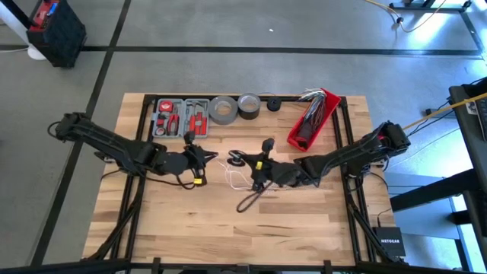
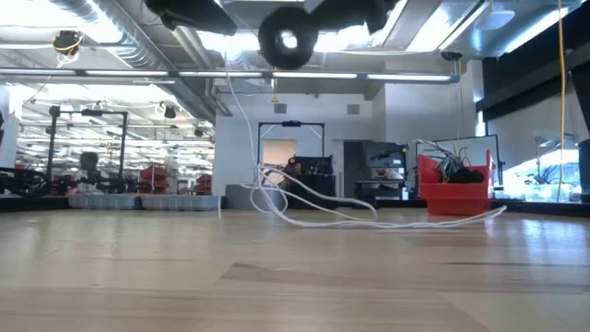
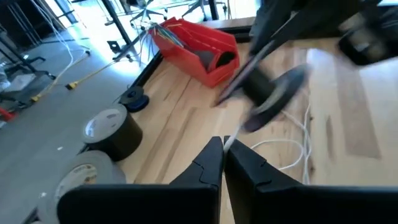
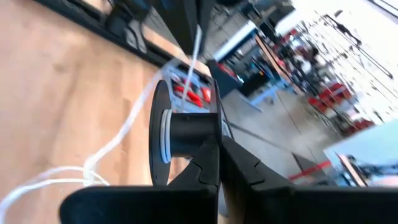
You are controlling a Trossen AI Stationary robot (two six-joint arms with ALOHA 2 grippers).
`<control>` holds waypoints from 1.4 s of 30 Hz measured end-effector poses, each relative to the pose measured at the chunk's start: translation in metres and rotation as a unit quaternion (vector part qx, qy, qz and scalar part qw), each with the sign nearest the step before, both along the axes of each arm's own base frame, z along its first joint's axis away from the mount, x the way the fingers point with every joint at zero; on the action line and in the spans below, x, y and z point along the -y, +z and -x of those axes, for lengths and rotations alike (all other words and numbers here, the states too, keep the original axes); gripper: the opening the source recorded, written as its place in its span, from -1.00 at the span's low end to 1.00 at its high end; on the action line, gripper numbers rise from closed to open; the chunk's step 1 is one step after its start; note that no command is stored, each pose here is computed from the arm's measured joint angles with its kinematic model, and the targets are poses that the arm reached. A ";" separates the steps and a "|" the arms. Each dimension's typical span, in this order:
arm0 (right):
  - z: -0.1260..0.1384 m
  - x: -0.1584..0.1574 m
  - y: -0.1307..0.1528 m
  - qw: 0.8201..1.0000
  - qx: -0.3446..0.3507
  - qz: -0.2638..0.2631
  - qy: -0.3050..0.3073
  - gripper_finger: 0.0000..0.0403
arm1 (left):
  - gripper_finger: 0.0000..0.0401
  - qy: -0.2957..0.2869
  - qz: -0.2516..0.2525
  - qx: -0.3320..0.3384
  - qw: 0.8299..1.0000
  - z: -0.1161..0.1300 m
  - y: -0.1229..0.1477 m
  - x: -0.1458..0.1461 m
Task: Coil cords
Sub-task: Coil the white wire onto the black spool
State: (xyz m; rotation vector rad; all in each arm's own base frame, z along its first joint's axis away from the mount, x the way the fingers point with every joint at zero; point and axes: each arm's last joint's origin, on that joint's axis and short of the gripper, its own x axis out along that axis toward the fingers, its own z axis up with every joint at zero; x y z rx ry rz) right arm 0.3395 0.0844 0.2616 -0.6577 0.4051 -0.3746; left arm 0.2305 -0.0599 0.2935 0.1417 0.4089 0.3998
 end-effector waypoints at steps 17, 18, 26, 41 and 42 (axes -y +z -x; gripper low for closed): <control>-0.009 0.022 -0.005 0.996 0.036 -0.056 -0.056 -0.98 | -0.95 -0.048 0.002 0.100 0.994 -0.048 -0.009 0.017; -0.009 0.022 -0.005 0.996 0.036 -0.056 -0.056 -0.98 | -0.95 -0.047 -0.001 0.106 0.993 -0.052 -0.011 0.018; -0.010 0.022 -0.001 0.992 0.074 -0.076 -0.069 -0.98 | -0.95 -0.028 -0.012 0.101 0.994 -0.074 -0.031 0.010; -0.015 0.014 0.023 0.975 0.150 -0.148 -0.072 -0.98 | -0.95 -0.024 -0.012 0.090 0.996 -0.077 -0.034 0.004; -0.014 0.011 0.024 0.975 0.149 -0.147 -0.069 -0.98 | -0.95 -0.023 -0.013 0.088 0.996 -0.077 -0.035 0.004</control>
